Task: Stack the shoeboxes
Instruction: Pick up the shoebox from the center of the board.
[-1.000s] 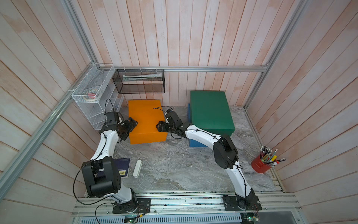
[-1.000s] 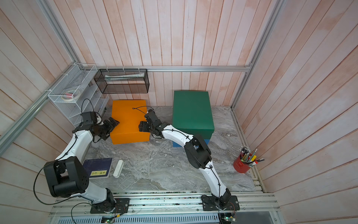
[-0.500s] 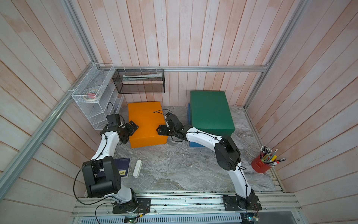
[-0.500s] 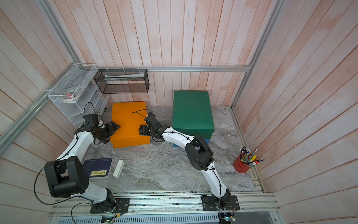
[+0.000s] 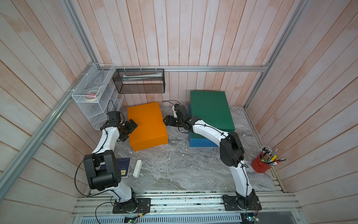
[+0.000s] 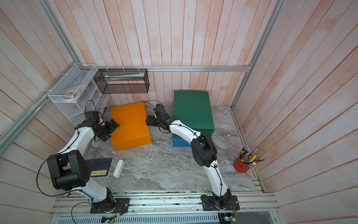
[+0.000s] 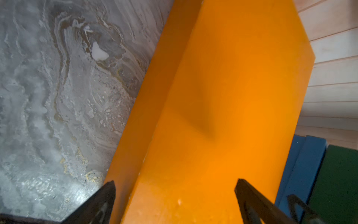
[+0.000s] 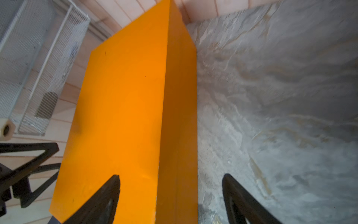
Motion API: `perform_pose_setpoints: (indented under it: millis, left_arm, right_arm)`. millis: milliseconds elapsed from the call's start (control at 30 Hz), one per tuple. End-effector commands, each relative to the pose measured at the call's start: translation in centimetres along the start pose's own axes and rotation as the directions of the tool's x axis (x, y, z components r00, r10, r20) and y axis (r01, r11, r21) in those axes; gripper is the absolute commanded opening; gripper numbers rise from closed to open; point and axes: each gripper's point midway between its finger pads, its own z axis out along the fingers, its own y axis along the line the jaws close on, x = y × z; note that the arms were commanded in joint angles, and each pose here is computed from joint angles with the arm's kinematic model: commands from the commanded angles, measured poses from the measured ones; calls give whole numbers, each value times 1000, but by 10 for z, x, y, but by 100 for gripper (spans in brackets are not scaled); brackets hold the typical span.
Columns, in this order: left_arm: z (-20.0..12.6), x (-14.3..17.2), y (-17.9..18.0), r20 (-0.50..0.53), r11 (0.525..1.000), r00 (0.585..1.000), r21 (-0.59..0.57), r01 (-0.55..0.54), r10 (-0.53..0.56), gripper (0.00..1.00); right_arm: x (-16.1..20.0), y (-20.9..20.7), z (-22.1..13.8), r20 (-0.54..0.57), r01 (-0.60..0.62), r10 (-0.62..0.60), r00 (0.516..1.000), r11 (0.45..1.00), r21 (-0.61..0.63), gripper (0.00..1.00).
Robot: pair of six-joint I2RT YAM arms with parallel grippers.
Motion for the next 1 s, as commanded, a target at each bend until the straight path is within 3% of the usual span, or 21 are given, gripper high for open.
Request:
perform_pose_setpoints:
  millis: [0, 600, 967]
  left_arm:
    - [4, -17, -3, 23, 1000, 1000, 4, -12, 12, 100]
    - [48, -51, -8, -1, 999, 1000, 41, 12, -12, 100]
    - [64, -37, -12, -64, 994, 998, 106, 33, -26, 100]
  right_arm:
    - [0, 0, 8, -15, 22, -22, 1000, 1000, 10, 84]
    - [13, 3, 71, -60, -12, 14, 998, 999, 32, 84]
    - [68, 24, 80, -160, 8, -9, 987, 1000, -9, 83]
